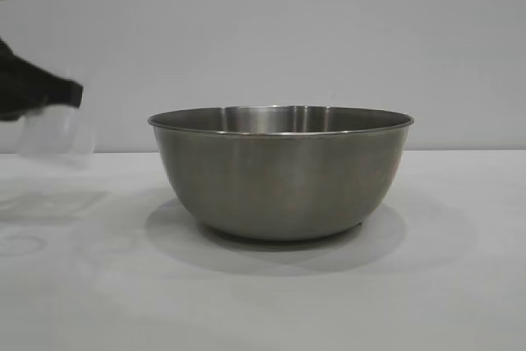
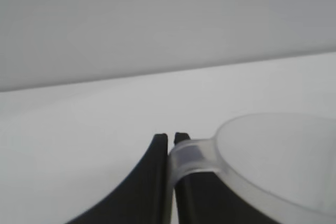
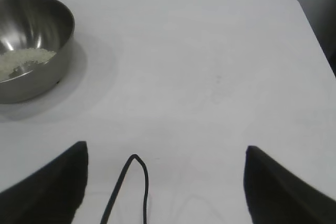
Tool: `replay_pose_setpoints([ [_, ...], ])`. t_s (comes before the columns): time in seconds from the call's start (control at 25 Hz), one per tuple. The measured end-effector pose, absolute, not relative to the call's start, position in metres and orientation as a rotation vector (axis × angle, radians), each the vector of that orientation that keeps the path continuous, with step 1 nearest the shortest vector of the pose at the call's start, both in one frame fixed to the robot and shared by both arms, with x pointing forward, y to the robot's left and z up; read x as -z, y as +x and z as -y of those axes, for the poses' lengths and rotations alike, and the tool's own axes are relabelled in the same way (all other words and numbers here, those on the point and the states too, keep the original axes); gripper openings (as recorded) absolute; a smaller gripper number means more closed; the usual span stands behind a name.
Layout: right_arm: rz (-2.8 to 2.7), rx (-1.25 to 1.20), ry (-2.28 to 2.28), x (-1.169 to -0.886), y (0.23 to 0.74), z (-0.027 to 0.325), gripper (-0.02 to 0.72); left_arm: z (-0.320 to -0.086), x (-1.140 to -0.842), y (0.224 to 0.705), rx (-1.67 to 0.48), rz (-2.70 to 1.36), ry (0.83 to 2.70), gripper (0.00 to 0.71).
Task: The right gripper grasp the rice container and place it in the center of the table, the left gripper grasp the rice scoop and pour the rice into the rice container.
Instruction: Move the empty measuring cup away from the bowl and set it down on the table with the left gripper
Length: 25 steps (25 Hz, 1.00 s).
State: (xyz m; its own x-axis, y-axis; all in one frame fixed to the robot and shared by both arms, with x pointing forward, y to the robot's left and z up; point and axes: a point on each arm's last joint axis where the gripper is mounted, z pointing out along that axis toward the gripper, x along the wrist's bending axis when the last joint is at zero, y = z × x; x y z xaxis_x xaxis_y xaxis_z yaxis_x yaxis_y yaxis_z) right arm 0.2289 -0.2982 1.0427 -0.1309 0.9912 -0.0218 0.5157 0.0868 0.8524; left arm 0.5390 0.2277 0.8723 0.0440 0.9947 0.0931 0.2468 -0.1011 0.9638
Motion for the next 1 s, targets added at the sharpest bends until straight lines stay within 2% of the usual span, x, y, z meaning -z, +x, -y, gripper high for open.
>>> replay_pose_setpoints([
  [0.52,-1.726,-0.945,1.494,-1.043,0.229,0.298,0.521,-0.229,-0.839,0.535,-1.068,-1.391,1.560,0.000],
  [0.76,-1.726,-0.945,1.494,-1.043,0.229,0.298,0.521,-0.229,-0.839,0.534,-1.061,-1.396,1.556,0.270],
  [0.84,-1.726,-0.945,1.494,-1.043,0.229,0.298,0.521,-0.230,-0.837,0.529,-1.054,-1.406,1.568,0.337],
  [1.0,-1.726,-0.945,1.494,-1.043,0.229,0.298,0.521,-0.234,-0.836,0.517,-1.040,-1.424,1.599,0.327],
])
